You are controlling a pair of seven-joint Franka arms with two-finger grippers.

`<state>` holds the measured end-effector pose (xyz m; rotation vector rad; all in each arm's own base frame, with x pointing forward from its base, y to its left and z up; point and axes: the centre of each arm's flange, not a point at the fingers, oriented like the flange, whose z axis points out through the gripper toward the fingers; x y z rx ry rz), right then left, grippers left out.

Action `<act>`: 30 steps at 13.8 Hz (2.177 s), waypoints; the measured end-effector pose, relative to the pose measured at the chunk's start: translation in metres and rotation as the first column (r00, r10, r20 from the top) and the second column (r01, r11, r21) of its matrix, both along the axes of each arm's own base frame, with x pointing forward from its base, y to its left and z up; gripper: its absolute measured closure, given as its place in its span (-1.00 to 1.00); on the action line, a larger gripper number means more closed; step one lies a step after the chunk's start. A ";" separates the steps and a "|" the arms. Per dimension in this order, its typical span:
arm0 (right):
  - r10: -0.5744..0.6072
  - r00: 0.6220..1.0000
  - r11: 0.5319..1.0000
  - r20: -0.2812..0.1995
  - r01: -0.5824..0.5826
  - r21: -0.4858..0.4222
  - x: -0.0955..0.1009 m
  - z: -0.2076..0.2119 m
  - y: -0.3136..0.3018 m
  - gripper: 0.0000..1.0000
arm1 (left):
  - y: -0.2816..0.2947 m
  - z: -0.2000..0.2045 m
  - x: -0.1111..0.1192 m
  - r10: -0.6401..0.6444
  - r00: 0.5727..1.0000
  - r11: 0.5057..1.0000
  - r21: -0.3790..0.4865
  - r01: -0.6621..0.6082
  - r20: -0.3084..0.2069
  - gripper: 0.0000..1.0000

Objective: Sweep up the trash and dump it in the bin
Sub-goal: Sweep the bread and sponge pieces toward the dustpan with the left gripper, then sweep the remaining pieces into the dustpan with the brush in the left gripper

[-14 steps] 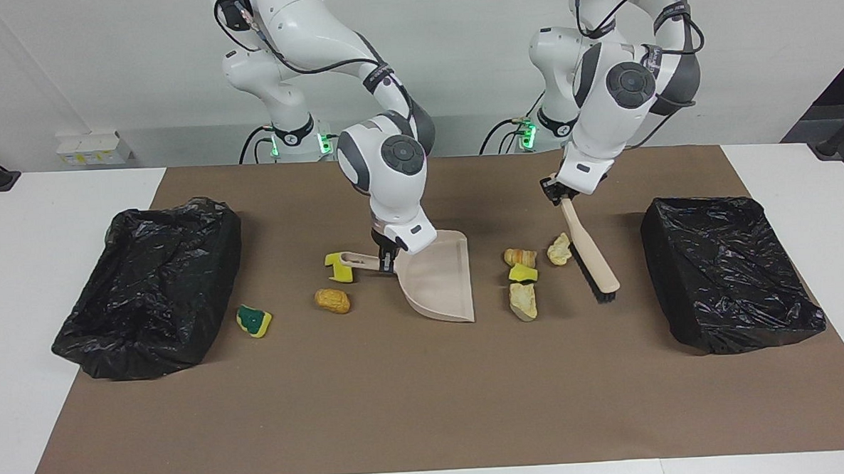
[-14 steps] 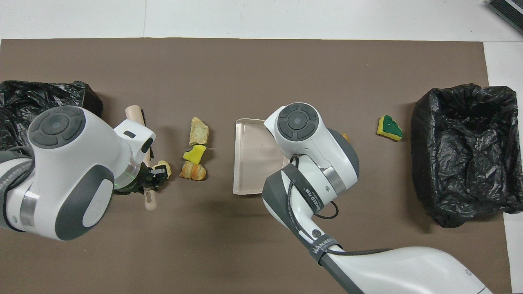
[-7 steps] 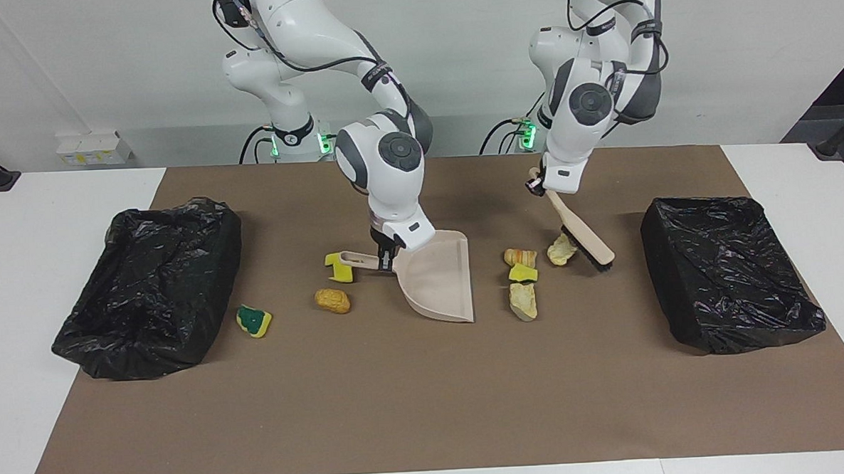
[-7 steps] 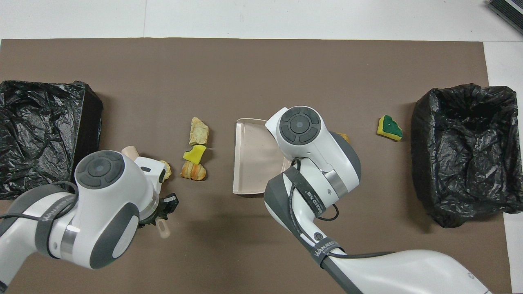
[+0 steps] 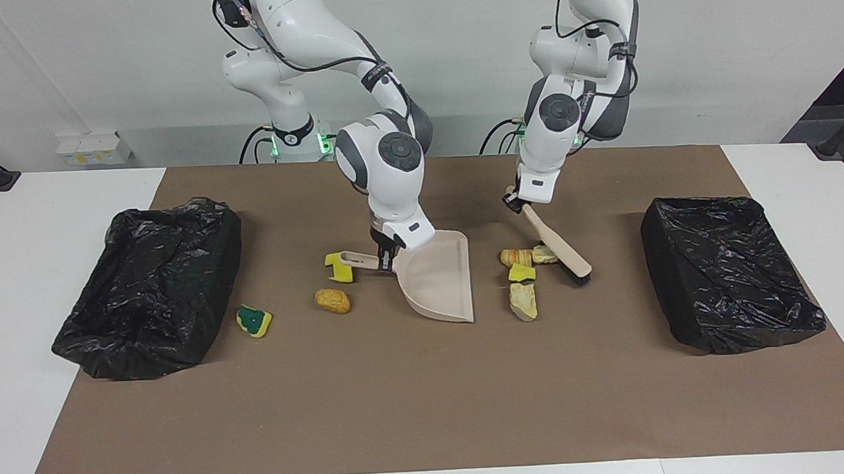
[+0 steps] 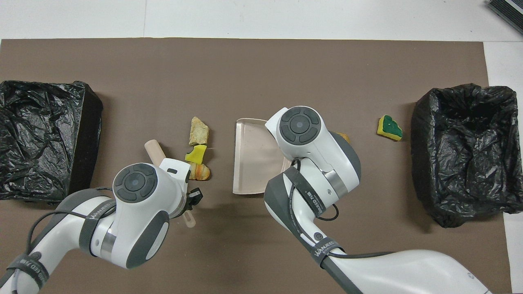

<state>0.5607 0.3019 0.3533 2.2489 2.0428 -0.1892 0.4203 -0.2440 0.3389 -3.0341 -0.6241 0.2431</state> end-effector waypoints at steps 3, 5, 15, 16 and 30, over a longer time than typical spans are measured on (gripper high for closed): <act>0.000 1.000 1.000 0.000 0.000 0.000 0.000 0.000 0.000 0.37 | -0.047 0.006 -0.008 -0.153 0.986 0.982 -0.102 0.159 0.067 0.48; 0.000 1.000 1.000 0.000 0.000 0.000 0.000 0.000 0.000 0.37 | -0.078 0.010 -0.022 -0.274 0.955 0.946 -0.147 0.288 0.112 0.48; -0.001 1.000 1.000 0.000 0.001 0.000 0.000 0.000 0.000 0.37 | -0.097 0.044 0.005 -0.445 0.883 0.862 -0.195 0.467 0.147 0.48; -0.001 1.000 1.000 0.000 0.001 0.000 0.000 0.000 0.000 0.37 | -0.078 0.048 0.021 -0.457 0.878 0.856 -0.198 0.477 0.142 0.48; -0.002 1.000 1.000 0.000 0.002 0.000 0.000 0.000 0.000 0.37 | 0.095 0.028 0.135 -0.682 0.731 0.728 -0.105 0.677 -0.017 0.48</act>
